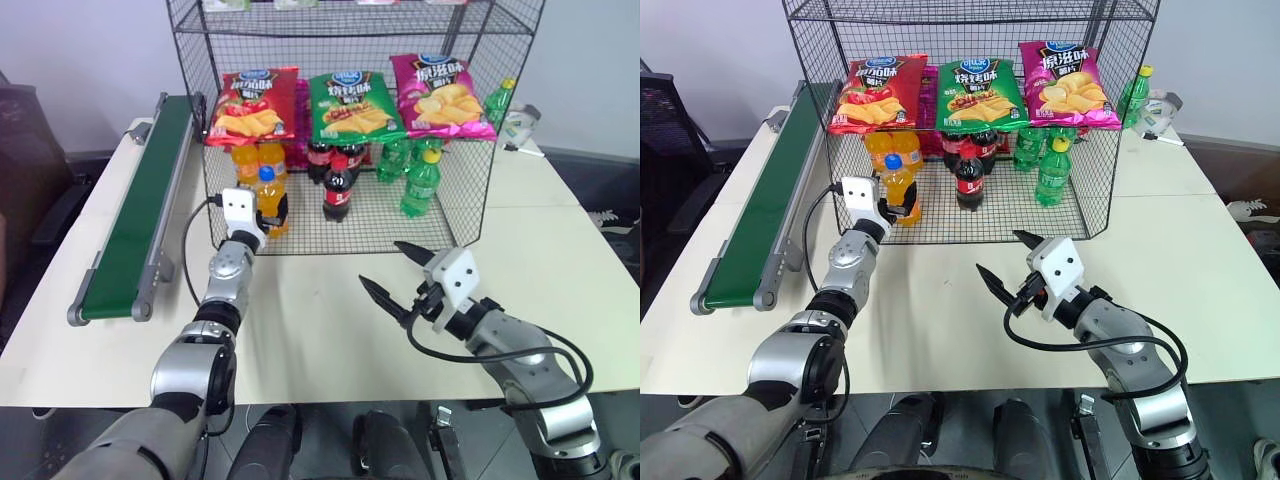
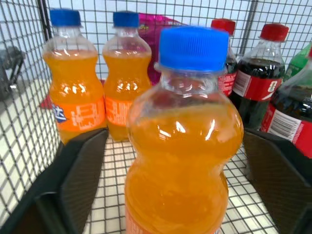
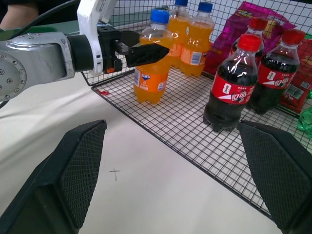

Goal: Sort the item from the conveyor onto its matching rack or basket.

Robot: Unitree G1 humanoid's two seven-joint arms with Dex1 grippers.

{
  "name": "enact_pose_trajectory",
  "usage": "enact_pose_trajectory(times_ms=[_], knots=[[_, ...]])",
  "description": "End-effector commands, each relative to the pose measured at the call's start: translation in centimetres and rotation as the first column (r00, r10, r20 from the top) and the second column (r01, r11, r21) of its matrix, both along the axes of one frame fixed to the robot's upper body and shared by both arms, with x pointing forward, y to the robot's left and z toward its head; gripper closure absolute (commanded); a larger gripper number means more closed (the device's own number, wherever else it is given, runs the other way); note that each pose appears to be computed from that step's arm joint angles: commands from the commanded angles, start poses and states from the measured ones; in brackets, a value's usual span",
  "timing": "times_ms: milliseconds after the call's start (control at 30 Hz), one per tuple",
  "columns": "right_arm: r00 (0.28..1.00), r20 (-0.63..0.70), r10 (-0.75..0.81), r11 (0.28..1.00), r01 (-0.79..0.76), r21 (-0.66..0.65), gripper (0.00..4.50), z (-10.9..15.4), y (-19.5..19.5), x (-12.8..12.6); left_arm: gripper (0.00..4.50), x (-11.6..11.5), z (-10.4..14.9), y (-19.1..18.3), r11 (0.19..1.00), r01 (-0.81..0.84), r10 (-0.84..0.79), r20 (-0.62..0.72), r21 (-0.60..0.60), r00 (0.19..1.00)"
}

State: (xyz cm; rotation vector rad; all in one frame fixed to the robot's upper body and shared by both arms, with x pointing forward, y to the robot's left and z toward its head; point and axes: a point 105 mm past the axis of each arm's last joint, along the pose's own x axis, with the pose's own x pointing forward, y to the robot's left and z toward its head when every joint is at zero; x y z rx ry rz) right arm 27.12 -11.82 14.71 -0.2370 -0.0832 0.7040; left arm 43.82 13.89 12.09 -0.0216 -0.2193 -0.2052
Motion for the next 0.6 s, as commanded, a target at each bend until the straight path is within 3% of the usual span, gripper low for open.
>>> enact_pose_trajectory(times_ms=[33,400,600], knots=[[0.998,0.058,0.023,1.000,-0.023,0.004,0.00,1.6,0.3,-0.5,0.09,-0.6,1.5,0.8,0.999,-0.009,0.006,0.076,0.032,0.997],[0.997,0.043,0.060,0.998,-0.061,0.024,0.00,1.5,0.8,-0.2,0.09,-3.9,3.1,2.1,0.996,0.081,-0.080,0.062,-0.022,0.995],[0.997,0.045,0.069,0.997,-0.070,0.023,0.00,1.7,1.0,-0.1,0.09,-7.4,4.3,2.2,0.962,0.273,-0.273,-0.010,0.004,0.962]])
